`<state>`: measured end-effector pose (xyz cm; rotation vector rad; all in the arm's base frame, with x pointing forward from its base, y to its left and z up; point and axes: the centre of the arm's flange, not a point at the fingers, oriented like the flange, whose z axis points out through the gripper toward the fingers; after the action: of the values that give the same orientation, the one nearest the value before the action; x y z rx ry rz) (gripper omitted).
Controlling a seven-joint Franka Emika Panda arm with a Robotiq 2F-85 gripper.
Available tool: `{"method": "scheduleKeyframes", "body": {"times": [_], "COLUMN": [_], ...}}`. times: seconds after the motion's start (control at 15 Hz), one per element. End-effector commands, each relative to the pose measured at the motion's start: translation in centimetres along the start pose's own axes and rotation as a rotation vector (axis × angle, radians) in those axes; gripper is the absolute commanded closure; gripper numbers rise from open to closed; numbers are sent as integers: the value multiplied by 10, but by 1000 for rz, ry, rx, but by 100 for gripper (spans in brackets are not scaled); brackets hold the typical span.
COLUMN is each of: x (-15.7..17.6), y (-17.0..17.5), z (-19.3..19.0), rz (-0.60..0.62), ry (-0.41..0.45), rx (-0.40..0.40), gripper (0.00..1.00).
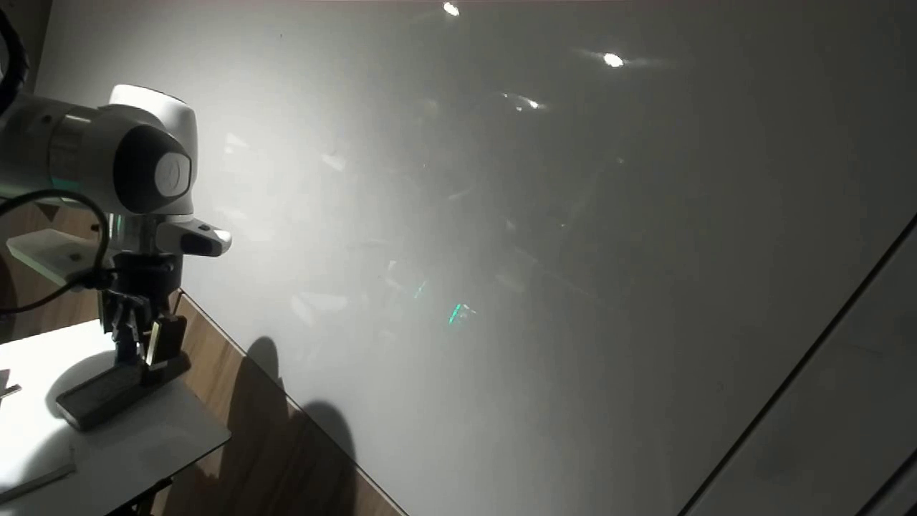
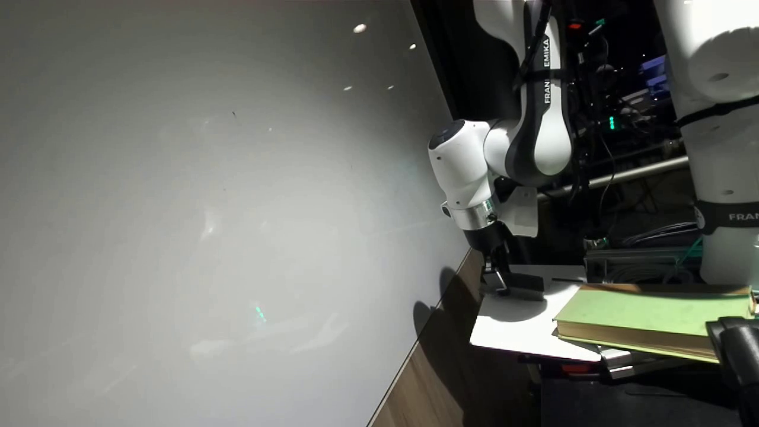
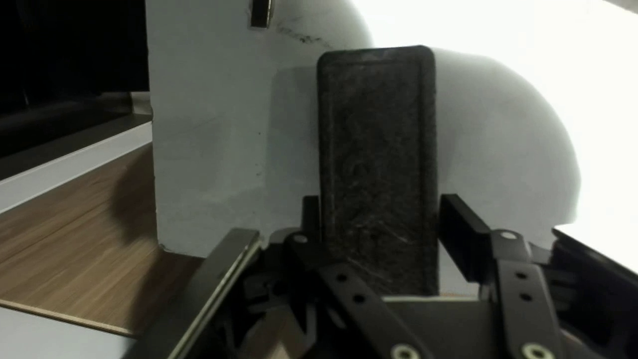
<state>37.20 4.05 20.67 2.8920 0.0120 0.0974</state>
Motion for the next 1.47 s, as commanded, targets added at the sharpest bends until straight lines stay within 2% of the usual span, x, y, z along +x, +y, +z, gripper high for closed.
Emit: {"method": "scheduleKeyframes", "body": {"times": [0.0, 0.07, 0.2, 0.53, 0.67, 0.87, 1.07, 1.4], "x": [-1, -2, -3, -17, -13, 6, 13, -3], "y": [-3, -2, 0, 5, 1, 0, 8, 28], "z": [4, 3, -5, -50, -68, -110, -149, -230], "rz": [1, 4, 11, -8, -35, -71, -90, -116], "ry": [-9, -5, 15, 112, 156, 207, 206, 205], "rx": [57, 72, 98, 149, 156, 134, 116, 69], "gripper": [6, 0, 0, 0, 0, 0, 0, 0]}}
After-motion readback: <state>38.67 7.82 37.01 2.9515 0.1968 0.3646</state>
